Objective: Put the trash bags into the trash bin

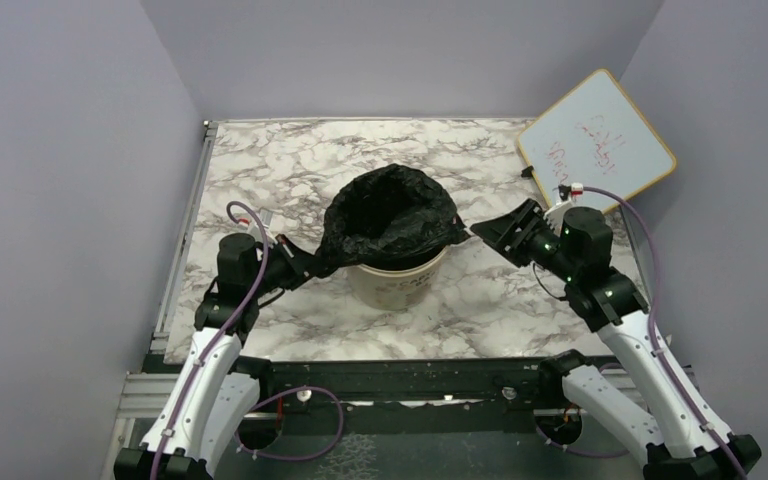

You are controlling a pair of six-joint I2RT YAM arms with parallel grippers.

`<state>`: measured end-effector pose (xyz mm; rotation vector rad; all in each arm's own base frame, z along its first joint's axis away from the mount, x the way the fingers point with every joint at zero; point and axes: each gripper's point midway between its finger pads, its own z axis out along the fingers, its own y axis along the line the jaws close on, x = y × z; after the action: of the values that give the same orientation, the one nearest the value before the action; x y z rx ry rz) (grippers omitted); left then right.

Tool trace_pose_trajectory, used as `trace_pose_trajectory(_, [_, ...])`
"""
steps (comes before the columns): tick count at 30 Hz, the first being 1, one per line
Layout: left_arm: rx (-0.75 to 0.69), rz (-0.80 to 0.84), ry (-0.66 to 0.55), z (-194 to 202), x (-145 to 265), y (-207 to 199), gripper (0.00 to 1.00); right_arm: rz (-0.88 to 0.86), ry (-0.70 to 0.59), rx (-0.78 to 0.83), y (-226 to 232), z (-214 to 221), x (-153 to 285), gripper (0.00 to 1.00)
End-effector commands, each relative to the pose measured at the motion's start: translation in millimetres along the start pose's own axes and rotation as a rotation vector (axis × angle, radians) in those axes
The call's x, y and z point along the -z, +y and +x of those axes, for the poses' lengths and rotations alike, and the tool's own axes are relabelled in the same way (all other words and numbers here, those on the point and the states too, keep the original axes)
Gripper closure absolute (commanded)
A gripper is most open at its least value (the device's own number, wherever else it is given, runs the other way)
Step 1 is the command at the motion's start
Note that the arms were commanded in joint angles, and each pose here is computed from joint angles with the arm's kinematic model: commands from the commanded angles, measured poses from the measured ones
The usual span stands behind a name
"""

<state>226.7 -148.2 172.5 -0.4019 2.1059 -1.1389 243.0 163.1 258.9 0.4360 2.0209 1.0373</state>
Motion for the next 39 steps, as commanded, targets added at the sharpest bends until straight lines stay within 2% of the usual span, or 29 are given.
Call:
trace_pose_trajectory(1, [-0.047, 0.036, -0.039, -12.8, 4.4, -15.7, 1.0, -0.104, 0.08, -0.215, 17.2, 14.5, -10.2, 0.41])
trace_pose_trajectory(8, [-0.052, 0.042, -0.037, -13.7, 4.5, -18.4, 1.0, -0.198, 0.096, -0.288, 31.2, 12.0, -24.8, 0.4])
trace_pose_trajectory(13, [-0.058, 0.042, -0.037, -14.2, 4.6, -18.4, 1.0, -0.193, 0.119, -0.313, 26.9, 17.1, -30.1, 0.41])
trace_pose_trajectory(19, [-0.053, 0.041, -0.033, -13.7, 4.0, -18.0, 1.0, -0.151, 0.133, -0.34, 12.3, 25.6, -35.0, 0.62])
trace_pose_trajectory(23, [-0.055, 0.039, -0.037, -14.6, 4.2, -18.3, 1.0, -0.07, 0.105, -0.335, -4.7, 26.3, -35.3, 0.67])
trace_pose_trajectory(25, [-0.052, 0.036, -0.037, -14.7, 3.5, -17.0, 1.0, -0.097, 0.091, -0.34, -4.2, 26.0, -35.2, 0.75])
trace_pose_trajectory(27, [-0.048, 0.038, -0.036, -14.7, 3.0, -17.6, 1.0, -0.116, 0.086, -0.349, -3.7, 26.4, -36.0, 0.92])
trace_pose_trajectory(29, [-0.05, 0.048, -0.039, -16.3, 3.4, -20.9, 1.0, -0.124, 0.092, -0.337, -2.5, 27.0, -36.6, 0.98])
trace_pose_trajectory(35, [-0.062, 0.072, -0.031, -17.2, 5.6, -28.7, 1.0, -0.113, 0.162, -0.28, -3.9, 37.4, -39.0, 0.99])
trace_pose_trajectory(39, [-0.064, 0.074, -0.031, -16.8, 6.3, -29.3, 1.0, -0.059, 0.172, -0.277, -13.5, 41.5, -36.7, 0.76])
